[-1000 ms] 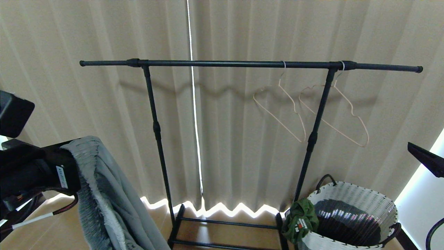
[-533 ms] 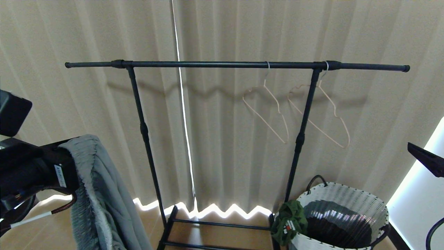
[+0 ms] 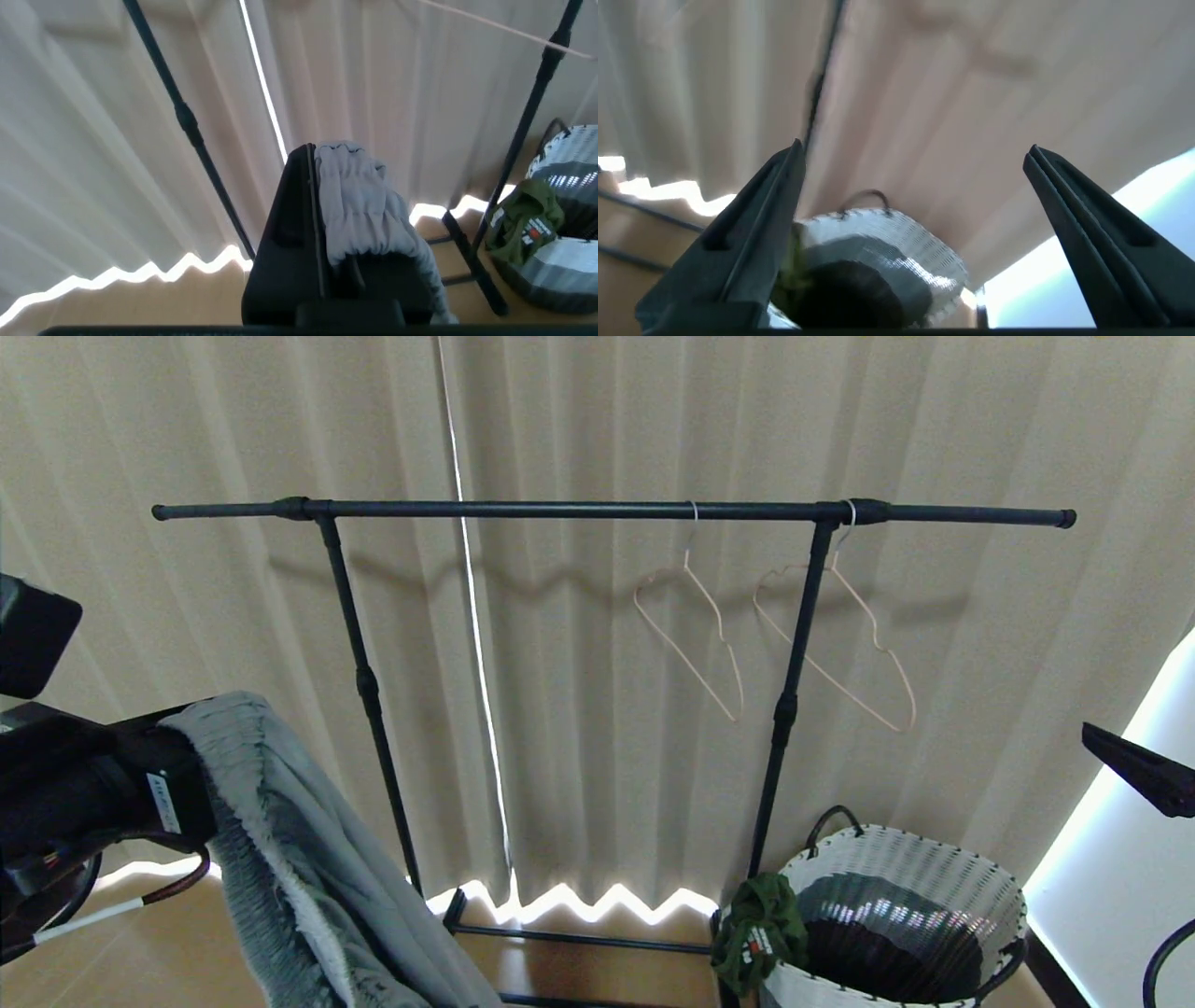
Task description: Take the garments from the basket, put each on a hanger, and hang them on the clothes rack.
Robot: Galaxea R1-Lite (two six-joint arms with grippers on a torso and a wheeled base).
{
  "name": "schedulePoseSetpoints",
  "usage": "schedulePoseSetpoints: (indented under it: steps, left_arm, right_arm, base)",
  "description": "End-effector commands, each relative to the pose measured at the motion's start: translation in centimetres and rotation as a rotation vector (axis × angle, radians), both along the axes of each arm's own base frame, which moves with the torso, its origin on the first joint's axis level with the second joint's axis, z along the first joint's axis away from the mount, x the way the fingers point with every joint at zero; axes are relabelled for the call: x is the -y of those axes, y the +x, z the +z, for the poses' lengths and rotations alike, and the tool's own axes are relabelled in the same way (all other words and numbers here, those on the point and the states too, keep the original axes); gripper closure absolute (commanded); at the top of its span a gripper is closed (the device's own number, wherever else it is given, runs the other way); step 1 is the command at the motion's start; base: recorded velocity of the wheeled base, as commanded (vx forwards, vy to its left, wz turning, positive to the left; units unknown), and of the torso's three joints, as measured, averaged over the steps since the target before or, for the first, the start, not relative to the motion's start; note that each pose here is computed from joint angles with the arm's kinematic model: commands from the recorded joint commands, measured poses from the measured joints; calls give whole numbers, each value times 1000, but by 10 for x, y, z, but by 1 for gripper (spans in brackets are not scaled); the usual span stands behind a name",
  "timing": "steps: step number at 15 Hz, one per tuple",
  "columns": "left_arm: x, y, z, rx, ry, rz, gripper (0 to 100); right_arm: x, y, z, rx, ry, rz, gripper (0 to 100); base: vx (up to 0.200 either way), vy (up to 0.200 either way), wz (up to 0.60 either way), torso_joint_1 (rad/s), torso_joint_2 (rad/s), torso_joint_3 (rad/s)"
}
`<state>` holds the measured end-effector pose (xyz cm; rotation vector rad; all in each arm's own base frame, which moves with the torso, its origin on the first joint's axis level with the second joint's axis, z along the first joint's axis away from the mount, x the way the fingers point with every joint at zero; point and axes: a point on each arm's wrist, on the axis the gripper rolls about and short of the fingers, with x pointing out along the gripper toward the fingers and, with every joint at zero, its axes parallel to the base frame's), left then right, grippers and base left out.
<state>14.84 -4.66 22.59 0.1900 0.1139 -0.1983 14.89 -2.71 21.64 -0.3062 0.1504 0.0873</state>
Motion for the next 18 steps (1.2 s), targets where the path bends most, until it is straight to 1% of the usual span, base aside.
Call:
schedulePoseSetpoints:
  steps: [1,6,11,13,15,16,18]
  left_arm:
    - [0,1,-2,-7,1,3,100]
    - [0,1,-1,-5,1,1,100]
    - [0,1,-3,-12,-3,4,100]
    - [0,1,-3,-14,-3,1,100]
    - [0,0,-8,-31,5,-3,100]
    - [0,-2,-14,-47,9,-13,100]
    - [-1,-5,-20,-66,7,-54,100]
  right_arm:
    - [0,1,1,3,2,12,0]
    - [1,4,1,0,3,17,0]
    - [0,4,1,0,20,14,0]
    - [1,4,4,4,20,14,0]
    - [1,5,5,3,24,13,0]
    - [1,7,4,-15,28,16,0]
    - [1,11,11,-36,50,14,0]
  base:
    - [0,0,0,0,0,0]
    - [200,0,0,-3,0,5]
    - [200,0,0,17,3,1]
    - [200,0,0,7,2,2]
    - [200,0,0,-10,7,0]
    - [0,0,0,0,0,0]
    - [0,0,0,0,0,0]
